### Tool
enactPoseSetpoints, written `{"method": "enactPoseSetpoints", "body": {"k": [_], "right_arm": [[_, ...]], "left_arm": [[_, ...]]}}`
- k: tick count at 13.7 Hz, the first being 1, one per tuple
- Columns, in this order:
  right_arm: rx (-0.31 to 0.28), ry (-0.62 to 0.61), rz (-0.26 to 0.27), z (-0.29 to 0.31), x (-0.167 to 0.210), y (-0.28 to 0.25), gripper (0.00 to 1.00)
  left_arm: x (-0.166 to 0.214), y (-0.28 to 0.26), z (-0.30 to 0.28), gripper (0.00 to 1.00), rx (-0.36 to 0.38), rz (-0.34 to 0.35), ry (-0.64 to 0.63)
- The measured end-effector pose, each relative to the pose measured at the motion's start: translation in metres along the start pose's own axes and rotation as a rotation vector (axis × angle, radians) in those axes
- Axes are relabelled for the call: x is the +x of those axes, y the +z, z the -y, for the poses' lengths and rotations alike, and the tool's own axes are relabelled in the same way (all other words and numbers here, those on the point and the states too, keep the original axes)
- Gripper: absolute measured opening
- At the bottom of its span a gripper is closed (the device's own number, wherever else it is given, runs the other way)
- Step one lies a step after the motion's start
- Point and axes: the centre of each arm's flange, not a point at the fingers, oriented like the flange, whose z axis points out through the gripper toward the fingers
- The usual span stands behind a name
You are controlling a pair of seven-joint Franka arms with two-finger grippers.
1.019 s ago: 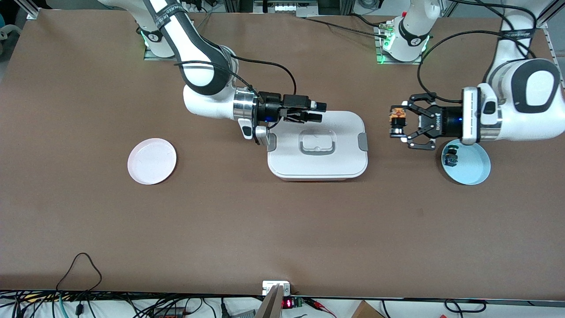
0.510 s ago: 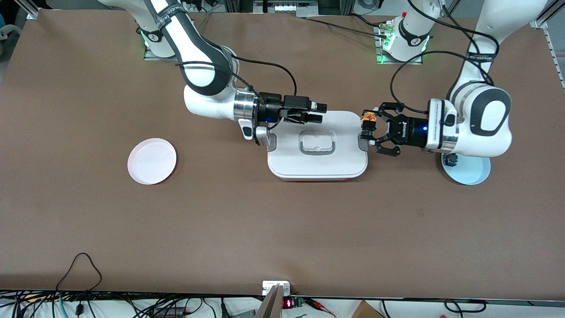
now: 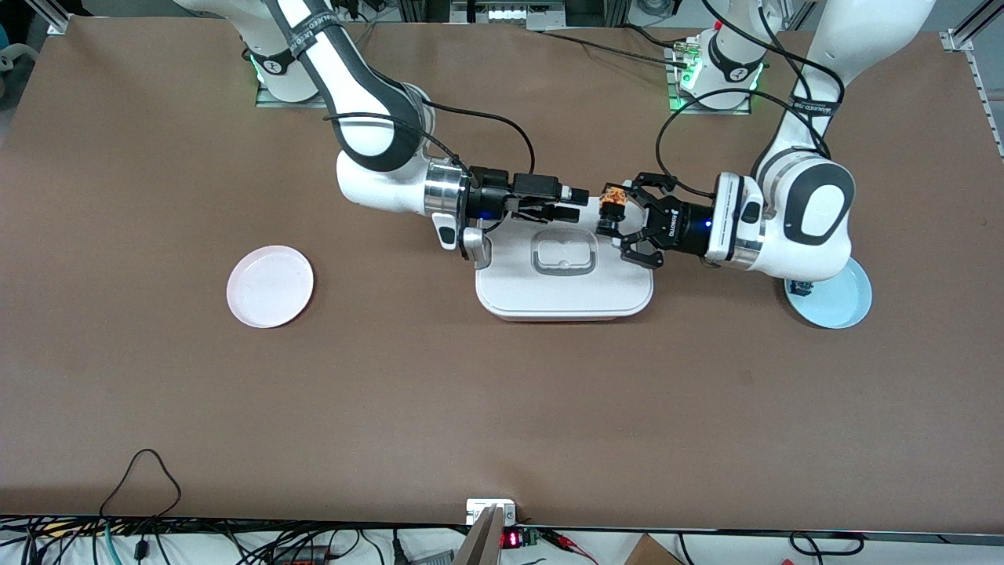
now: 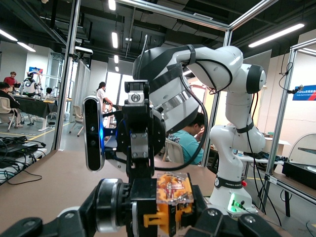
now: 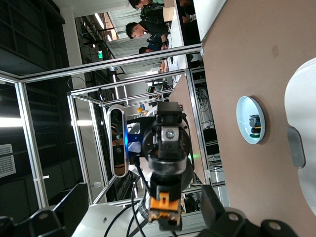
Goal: Transfer orange switch to right arm and place
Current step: 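Carry the orange switch toward the right gripper above the white box, then close the right gripper on the orange switch and open the left gripper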
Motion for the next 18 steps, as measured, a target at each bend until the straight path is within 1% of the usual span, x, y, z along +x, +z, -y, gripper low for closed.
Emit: {"method": "enactPoseSetpoints", "body": {"k": [2,4,6,10,11,16,17,18], "right_arm": [[-0.01,-0.002,-0.005,-0.002,-0.004,0.006,1.0],[-0.011,-0.002,-0.008,-0.001,-0.006,0.008,1.0],[-0.01,0.001,-0.01,-0.001,-0.008,0.01,0.93],[-0.027,0.003,-0.021,-0.005,-0.013,0.013,0.45],[-0.03,0.004,-0.024,-0.006,-0.013,0.014,0.36],[-0.027,-0.001,-0.03,-0.002,-0.011,0.013,0.35],[-0.022,-0.008,-0.035,0.002,-0.008,0.012,0.35],[-0.018,-0.016,-0.04,0.007,-0.003,0.009,0.35]], "left_arm": [[0.0,0.011,0.0,0.72,-0.007,-0.013,-0.002],[-0.002,0.018,-0.001,0.72,-0.018,-0.012,-0.005],[-0.003,0.02,-0.001,0.72,-0.022,-0.011,-0.006],[-0.001,0.022,-0.001,0.72,-0.018,-0.024,-0.004],[-0.001,0.022,0.0,0.72,-0.017,-0.025,-0.004],[0.002,0.023,0.001,0.72,-0.009,-0.036,0.001],[0.003,0.023,0.002,0.78,-0.004,-0.044,0.002],[0.004,0.023,0.003,0.89,0.001,-0.052,0.002]]}}
